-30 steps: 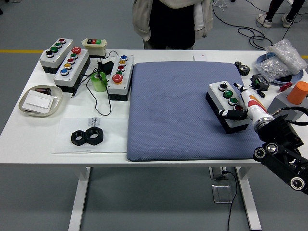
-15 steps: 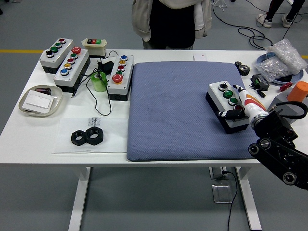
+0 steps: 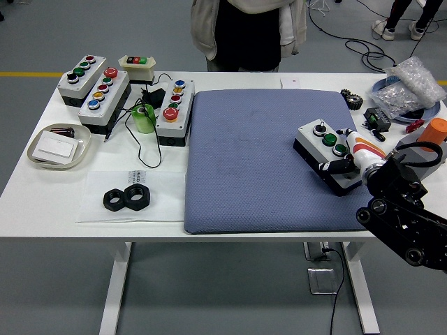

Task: Pick up the button,place it on the desk,press the button,press the button

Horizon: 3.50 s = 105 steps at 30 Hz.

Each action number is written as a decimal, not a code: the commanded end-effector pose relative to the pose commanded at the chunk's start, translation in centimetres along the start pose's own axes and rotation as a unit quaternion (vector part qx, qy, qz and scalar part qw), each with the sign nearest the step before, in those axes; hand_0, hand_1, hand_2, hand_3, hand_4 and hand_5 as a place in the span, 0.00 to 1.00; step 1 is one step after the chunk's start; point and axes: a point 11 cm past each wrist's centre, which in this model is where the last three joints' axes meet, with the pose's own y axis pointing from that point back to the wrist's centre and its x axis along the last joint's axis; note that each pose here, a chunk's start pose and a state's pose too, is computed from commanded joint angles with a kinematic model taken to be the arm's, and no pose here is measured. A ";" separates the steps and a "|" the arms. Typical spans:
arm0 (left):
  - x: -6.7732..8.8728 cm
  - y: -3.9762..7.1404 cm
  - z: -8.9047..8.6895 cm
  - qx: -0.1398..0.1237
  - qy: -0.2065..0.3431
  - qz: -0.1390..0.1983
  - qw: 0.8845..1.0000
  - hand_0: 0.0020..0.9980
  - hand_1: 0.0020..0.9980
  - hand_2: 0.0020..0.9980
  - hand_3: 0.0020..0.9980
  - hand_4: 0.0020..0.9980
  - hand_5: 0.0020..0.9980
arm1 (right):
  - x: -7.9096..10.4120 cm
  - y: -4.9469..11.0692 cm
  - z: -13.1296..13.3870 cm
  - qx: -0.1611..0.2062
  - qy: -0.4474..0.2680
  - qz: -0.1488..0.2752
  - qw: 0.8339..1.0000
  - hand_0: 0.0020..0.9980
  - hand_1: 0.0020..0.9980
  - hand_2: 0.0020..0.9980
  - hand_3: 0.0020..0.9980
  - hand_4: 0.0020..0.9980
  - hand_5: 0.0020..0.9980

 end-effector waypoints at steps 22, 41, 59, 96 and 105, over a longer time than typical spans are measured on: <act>0.0 0.0 -0.1 0.002 -0.001 0.000 1.000 0.75 0.78 0.86 0.77 0.54 1.00 | 0.7 3.1 -3.2 0.201 0.017 -0.003 0.979 0.36 0.28 0.40 0.55 0.75 0.00; 0.0 0.0 -0.2 0.003 -0.002 0.000 1.000 0.75 0.78 0.86 0.77 0.54 1.00 | -2.5 5.4 -7.0 0.380 0.151 -0.068 0.910 0.45 0.38 0.46 0.61 0.74 0.00; 0.0 0.0 0.0 0.001 0.000 0.000 1.000 0.75 0.78 0.86 0.77 0.54 1.00 | -2.4 5.3 -7.5 0.390 0.176 -0.091 0.899 1.00 0.93 0.97 1.00 0.92 0.02; 0.1 -0.1 -0.4 0.005 -0.004 0.001 1.000 0.75 0.78 0.86 0.77 0.54 1.00 | 2.9 8.3 -4.9 0.332 0.095 -0.052 0.937 0.24 0.00 0.14 0.67 0.56 0.00; 0.1 -0.1 -0.3 0.004 -0.003 0.001 1.000 0.75 0.78 0.86 0.77 0.54 1.00 | 2.2 7.8 -4.4 0.315 0.106 -0.065 0.941 0.07 0.00 0.04 0.68 0.47 0.00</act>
